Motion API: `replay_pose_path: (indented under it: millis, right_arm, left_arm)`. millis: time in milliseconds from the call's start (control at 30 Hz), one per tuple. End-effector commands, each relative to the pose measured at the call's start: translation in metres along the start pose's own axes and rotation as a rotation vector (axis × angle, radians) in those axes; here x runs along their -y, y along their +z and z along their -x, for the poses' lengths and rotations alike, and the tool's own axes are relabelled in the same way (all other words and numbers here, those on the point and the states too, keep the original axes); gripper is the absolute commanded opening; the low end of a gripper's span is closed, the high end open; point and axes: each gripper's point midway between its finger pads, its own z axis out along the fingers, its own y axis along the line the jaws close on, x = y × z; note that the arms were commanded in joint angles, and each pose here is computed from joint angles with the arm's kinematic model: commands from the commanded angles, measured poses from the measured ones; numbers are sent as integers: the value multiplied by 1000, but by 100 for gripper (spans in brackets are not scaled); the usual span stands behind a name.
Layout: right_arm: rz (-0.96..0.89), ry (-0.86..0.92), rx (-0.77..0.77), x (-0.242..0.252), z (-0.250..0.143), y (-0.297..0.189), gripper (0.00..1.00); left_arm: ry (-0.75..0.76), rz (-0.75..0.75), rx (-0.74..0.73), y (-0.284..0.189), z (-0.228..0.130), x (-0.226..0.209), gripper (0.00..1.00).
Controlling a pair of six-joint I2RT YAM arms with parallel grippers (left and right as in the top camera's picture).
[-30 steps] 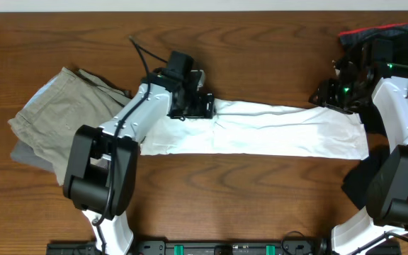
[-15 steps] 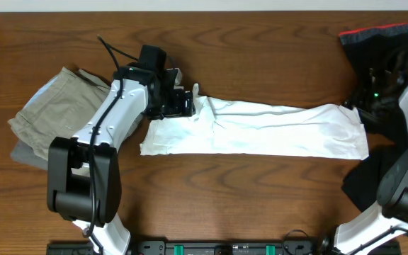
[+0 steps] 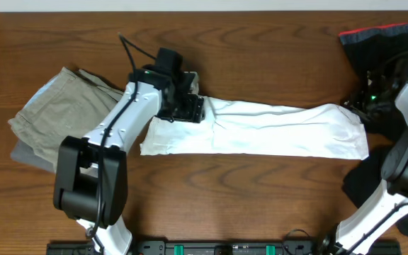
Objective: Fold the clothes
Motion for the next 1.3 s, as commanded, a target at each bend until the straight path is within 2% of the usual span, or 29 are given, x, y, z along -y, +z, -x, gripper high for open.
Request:
replay_pose_path:
  millis: [0,100,333,500,700,800,867,1033,1100,1167,1267]
  right_arm:
    - [11,-7,16,-3,6,5,35]
    - [8,-7,19,-2,6,4,28]
    - [-39,13,0,10,1,3,1]
    - [-84,56,34,37,8,-6,1]
    - [-51,112,120,64,26,-21,1]
    - [42,122,156,60,33,-27,8]
    - [86,121,170,57,36,-29,20]
    - [148,127,153,51,31,-35,31]
    - [151,151,114,51,20,-34,30]
    - [92,190,57,60,6,-31,23]
    - [-196,289,39,107,-4,-30,11]
  left_arm:
    - [15,77,-52,18,-10,-18,73]
    - [7,109,-79,28,-14,-28,73]
    - [-20,127,-165,57,-29,-42,73]
    - [-41,133,-222,73,-40,-49,73]
    - [-44,134,-231,75,-42,-50,73]
    - [-44,134,-231,75,-42,-50,73]
    - [-44,134,-231,75,-42,-50,72]
    - [-48,134,-231,75,-42,-50,72]
    - [-52,133,-230,74,-42,-49,72]
    - [-54,127,-227,72,-39,-48,73]
    - [-87,123,-211,64,-30,-45,74]
